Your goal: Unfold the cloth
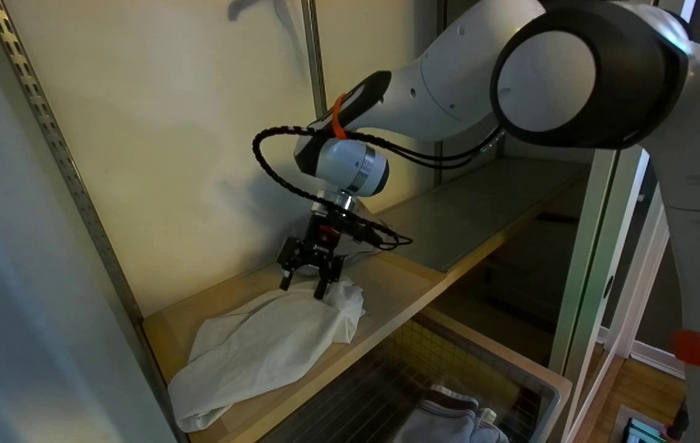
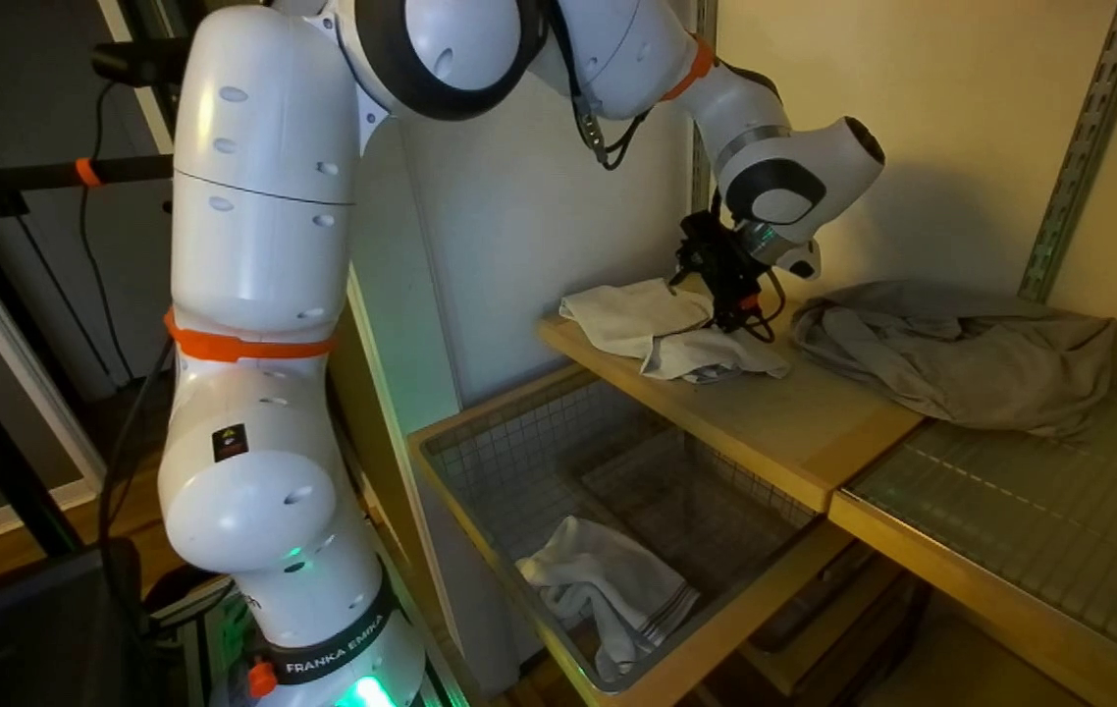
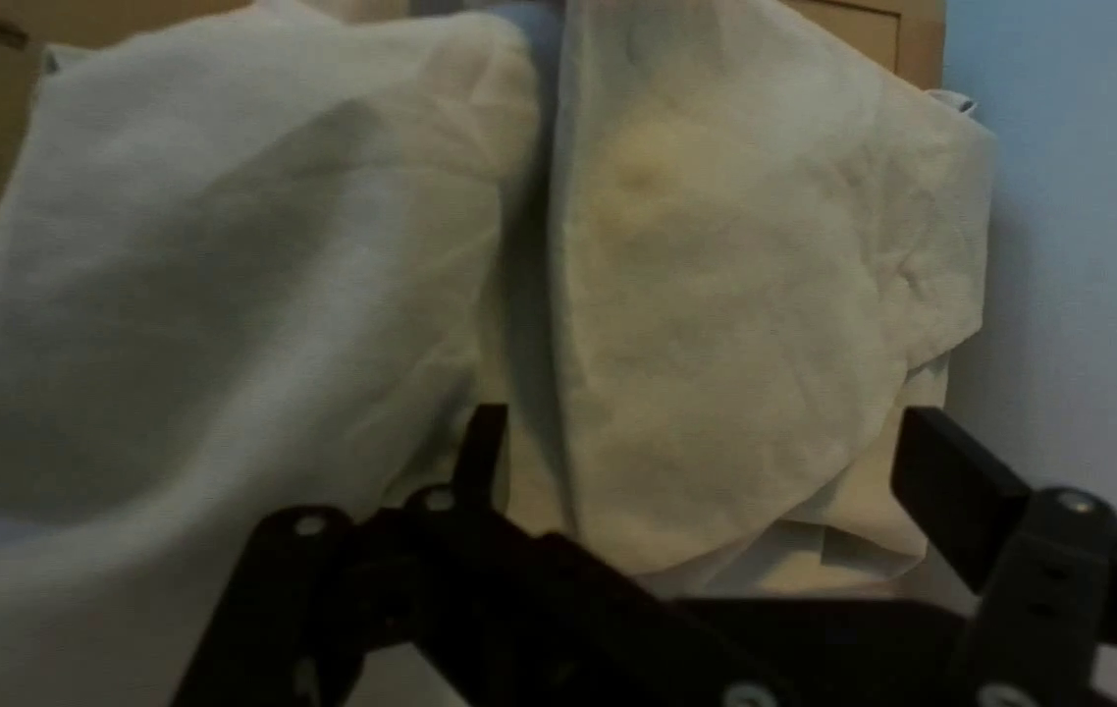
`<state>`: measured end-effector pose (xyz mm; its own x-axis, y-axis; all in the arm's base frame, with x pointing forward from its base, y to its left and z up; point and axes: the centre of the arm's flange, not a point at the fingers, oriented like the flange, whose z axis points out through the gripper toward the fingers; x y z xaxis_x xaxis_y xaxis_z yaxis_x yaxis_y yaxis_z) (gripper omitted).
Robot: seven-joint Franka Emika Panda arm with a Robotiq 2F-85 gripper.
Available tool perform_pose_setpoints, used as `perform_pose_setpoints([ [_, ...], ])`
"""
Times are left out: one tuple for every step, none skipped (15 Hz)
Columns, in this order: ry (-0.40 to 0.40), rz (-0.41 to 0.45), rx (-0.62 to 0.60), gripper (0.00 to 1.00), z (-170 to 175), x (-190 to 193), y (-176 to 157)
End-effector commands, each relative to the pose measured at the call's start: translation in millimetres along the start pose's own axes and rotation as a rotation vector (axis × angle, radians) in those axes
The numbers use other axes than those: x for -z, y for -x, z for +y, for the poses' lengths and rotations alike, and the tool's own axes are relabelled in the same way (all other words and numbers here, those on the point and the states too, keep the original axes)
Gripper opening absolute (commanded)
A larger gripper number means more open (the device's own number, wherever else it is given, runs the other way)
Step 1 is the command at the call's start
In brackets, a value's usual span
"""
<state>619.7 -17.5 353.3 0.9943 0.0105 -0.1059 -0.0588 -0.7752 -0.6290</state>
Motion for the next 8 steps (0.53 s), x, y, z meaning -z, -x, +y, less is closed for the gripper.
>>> perform_pose_setpoints([
  [-0.006,0.005,-0.002,1.0,5.7,-10.7,-6.1],
  [-0.014,0.004,-0.007,1.0,4.9,-14.4,-6.6],
  [-0.022,0.002,-0.01,1.0,3.9,-17.7,-6.9],
  [-0.026,-0.002,-0.01,1.0,2.9,-20.3,-6.9],
  [-0.03,0.0,-0.007,1.0,1.1,-21.7,-7.4],
  [-0.038,0.001,-0.007,1.0,-0.5,-22.3,-8.0],
  [-0.044,0.004,-0.006,1.0,-2.2,-22.1,-8.7],
  [-0.051,0.01,-0.006,0.94,-3.5,-21.0,-9.4],
])
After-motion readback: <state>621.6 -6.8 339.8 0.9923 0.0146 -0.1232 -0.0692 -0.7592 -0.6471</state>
